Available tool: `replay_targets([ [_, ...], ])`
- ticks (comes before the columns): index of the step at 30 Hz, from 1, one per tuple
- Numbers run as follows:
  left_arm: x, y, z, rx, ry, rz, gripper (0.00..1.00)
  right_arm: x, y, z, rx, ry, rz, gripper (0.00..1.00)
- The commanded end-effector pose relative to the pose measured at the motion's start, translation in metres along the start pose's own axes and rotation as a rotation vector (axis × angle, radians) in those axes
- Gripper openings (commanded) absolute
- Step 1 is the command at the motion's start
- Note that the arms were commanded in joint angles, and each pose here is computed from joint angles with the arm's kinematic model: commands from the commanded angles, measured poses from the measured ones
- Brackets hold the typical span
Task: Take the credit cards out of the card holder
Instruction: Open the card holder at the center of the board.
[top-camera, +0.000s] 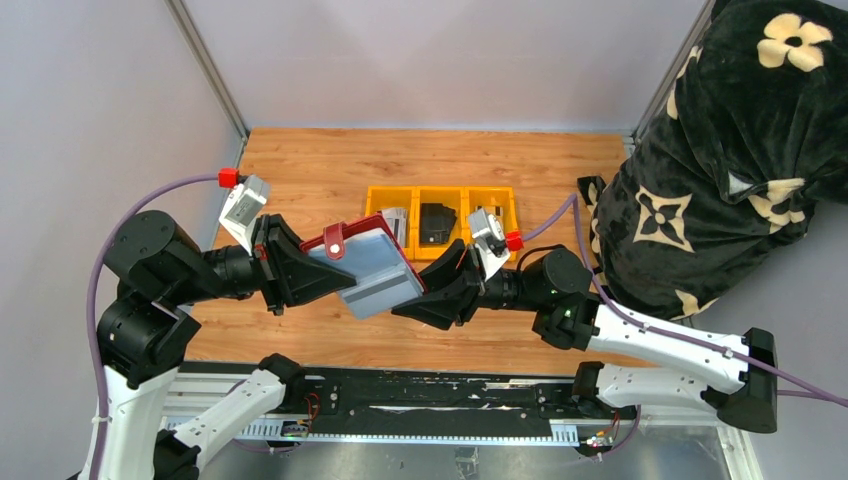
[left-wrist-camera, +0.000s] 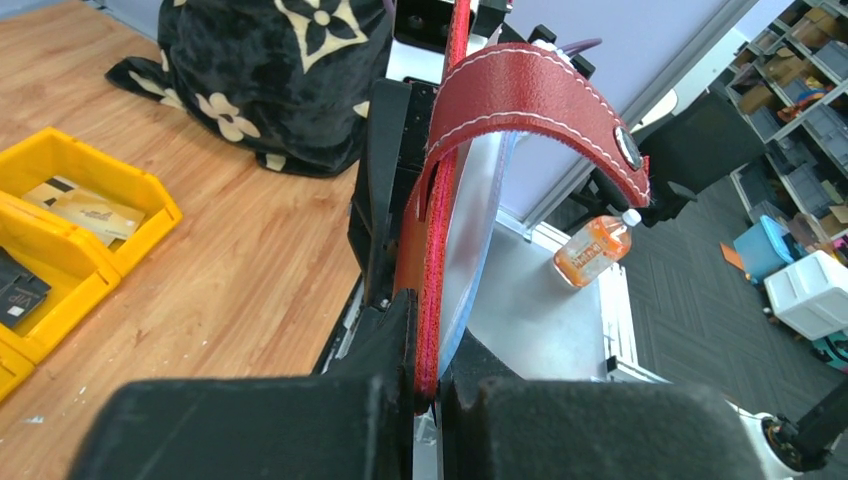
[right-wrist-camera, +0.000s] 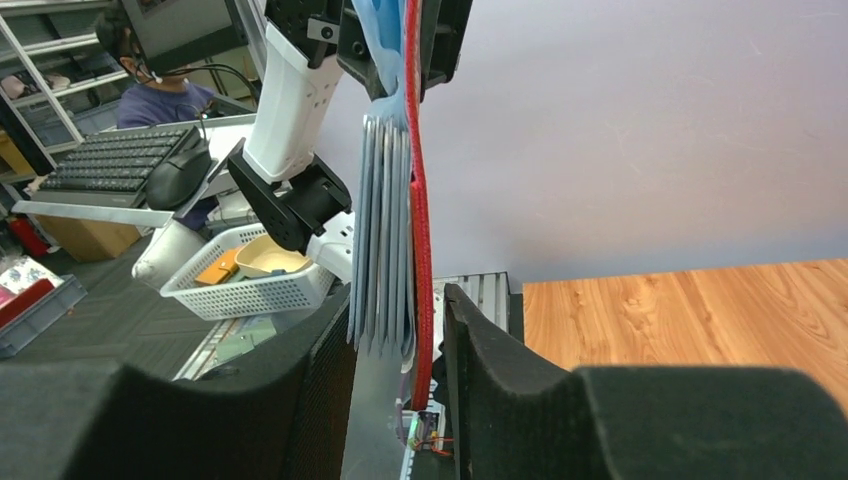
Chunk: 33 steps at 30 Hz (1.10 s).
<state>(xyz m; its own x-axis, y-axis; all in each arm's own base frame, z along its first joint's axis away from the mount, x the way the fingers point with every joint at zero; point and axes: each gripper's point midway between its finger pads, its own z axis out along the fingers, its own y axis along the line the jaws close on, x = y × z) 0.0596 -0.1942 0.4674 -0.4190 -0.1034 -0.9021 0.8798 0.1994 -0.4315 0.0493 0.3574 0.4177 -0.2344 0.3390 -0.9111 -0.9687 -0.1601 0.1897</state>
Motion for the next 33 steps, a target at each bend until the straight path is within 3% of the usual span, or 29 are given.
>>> replay_targets([
  [1,-0.011,-0.012,-0.001,0.043,-0.022,0.025,0.00,-0.015,0.008,-0.001,-0.019,-0.019,-0.068,0.40],
  [11,-0.010,-0.012,0.000,0.049,-0.016,0.013,0.00,-0.029,-0.006,0.008,0.057,-0.046,-0.122,0.25],
  [18,-0.009,-0.014,-0.002,0.054,-0.017,0.021,0.00,-0.051,-0.004,0.010,0.069,-0.112,-0.131,0.24],
  [21,-0.008,-0.014,-0.002,0.056,-0.014,0.022,0.00,-0.053,-0.002,0.011,0.061,-0.123,-0.118,0.28],
  [33,-0.004,-0.015,-0.005,0.054,-0.009,0.044,0.00,-0.063,0.011,0.017,-0.004,-0.176,-0.052,0.59],
])
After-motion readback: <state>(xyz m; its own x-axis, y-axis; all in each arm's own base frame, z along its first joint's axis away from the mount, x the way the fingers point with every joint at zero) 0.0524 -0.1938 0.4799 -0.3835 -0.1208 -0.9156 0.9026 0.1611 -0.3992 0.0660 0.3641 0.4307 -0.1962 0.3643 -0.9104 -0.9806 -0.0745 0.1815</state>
